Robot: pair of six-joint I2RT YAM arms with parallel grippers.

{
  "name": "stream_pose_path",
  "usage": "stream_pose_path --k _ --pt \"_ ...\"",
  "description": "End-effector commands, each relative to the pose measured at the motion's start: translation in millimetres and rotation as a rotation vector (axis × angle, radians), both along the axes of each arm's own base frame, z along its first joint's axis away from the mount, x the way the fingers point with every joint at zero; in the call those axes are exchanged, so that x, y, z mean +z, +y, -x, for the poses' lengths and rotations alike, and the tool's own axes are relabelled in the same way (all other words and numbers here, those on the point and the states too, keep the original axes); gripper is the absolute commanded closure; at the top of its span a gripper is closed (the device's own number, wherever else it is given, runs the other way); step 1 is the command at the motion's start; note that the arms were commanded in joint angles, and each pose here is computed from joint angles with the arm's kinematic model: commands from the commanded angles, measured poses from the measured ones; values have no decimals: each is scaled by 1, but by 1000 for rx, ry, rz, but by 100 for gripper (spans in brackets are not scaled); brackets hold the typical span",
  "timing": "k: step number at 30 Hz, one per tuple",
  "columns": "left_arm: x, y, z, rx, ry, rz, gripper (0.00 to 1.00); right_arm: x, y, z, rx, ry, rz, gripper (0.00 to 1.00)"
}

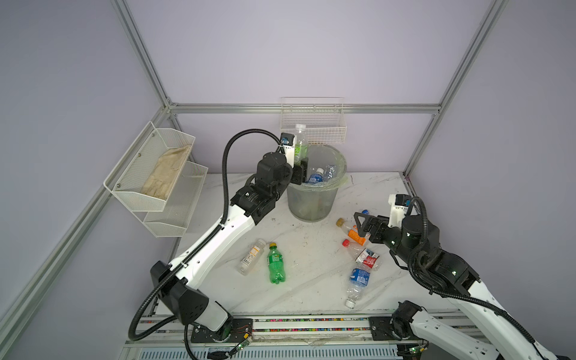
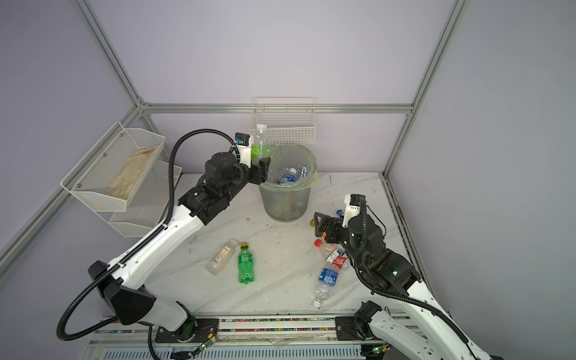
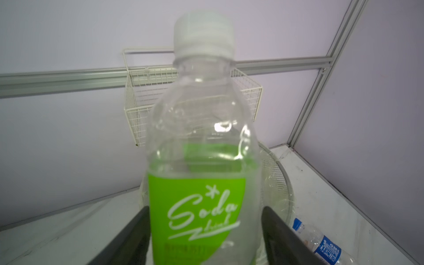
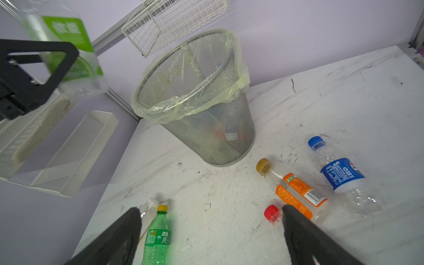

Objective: Throw the plastic bottles in the bin
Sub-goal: 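Carry the soda bottle over the bin opening with the left gripper, then open the left gripper to drop the soda bottle into the bin, then withdraw the left gripper toward the green bottle while the right gripper reaches the blue-labelled bottle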

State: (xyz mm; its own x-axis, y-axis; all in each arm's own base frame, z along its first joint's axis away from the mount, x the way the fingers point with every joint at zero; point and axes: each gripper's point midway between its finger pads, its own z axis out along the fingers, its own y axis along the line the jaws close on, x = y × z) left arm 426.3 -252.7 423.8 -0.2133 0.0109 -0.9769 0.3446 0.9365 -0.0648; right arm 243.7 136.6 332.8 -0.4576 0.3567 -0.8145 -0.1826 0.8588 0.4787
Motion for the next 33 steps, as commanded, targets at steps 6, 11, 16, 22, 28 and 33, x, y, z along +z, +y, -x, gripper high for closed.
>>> stream_pose_path --k 6,11,16,22,28,33 --pt "68 -1 45 -123 -45 102 0 3 -6 3 -18 3 5 3" --pt "91 31 77 -90 -144 145 0 1 3 -3 1 8 8 3" --pt "96 49 98 -76 -167 169 0 2 8 -7 11 6 2 3" --pt "76 65 115 -63 -147 171 0 -1 11 -10 13 16 9 3" --pt "22 78 126 -22 -54 186 0 -16 16 -16 15 51 37 3" --pt "-29 87 132 17 48 176 0 -34 27 -24 33 97 55 3"
